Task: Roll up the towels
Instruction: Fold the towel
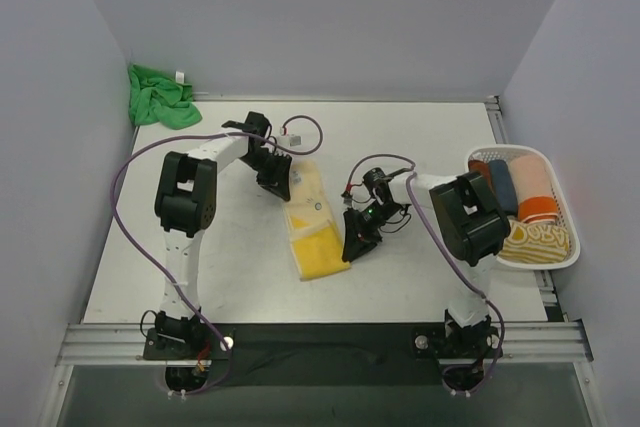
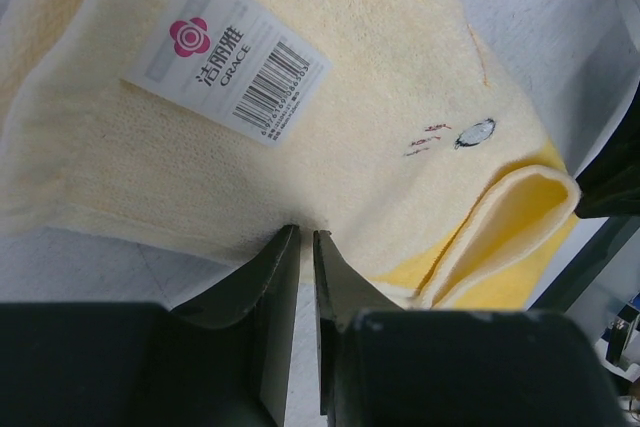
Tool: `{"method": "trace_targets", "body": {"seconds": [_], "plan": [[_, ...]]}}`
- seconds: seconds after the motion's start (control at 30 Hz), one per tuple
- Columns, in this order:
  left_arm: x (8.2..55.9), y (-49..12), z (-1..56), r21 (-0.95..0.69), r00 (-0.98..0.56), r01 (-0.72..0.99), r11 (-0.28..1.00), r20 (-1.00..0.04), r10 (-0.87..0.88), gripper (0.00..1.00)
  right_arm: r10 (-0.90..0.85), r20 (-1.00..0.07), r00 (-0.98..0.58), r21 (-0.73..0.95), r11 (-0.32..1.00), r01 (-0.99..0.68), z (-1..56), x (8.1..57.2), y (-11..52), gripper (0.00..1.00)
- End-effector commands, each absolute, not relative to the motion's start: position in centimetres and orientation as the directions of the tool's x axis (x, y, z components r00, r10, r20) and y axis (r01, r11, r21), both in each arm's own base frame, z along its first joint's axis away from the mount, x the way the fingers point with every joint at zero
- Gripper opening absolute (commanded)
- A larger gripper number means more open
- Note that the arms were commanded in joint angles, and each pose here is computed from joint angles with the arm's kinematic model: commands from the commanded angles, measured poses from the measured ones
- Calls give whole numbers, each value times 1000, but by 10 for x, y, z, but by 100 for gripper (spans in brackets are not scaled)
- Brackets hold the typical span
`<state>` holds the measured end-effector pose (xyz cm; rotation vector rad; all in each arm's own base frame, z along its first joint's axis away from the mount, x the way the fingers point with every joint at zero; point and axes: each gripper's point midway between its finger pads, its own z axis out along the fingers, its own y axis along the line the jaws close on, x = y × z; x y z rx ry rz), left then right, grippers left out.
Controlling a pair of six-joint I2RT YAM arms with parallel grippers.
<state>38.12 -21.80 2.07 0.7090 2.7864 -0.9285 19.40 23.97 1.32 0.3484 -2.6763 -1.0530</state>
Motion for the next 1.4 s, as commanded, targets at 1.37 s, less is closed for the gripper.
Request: {"method": "trace_targets", "body": {"seconds": [1.37], "plan": [[371,-199,2,-519,-860,504,690,-229,455,25,-278,-151,-949,635,708,-309,41,293,280,0]]}}
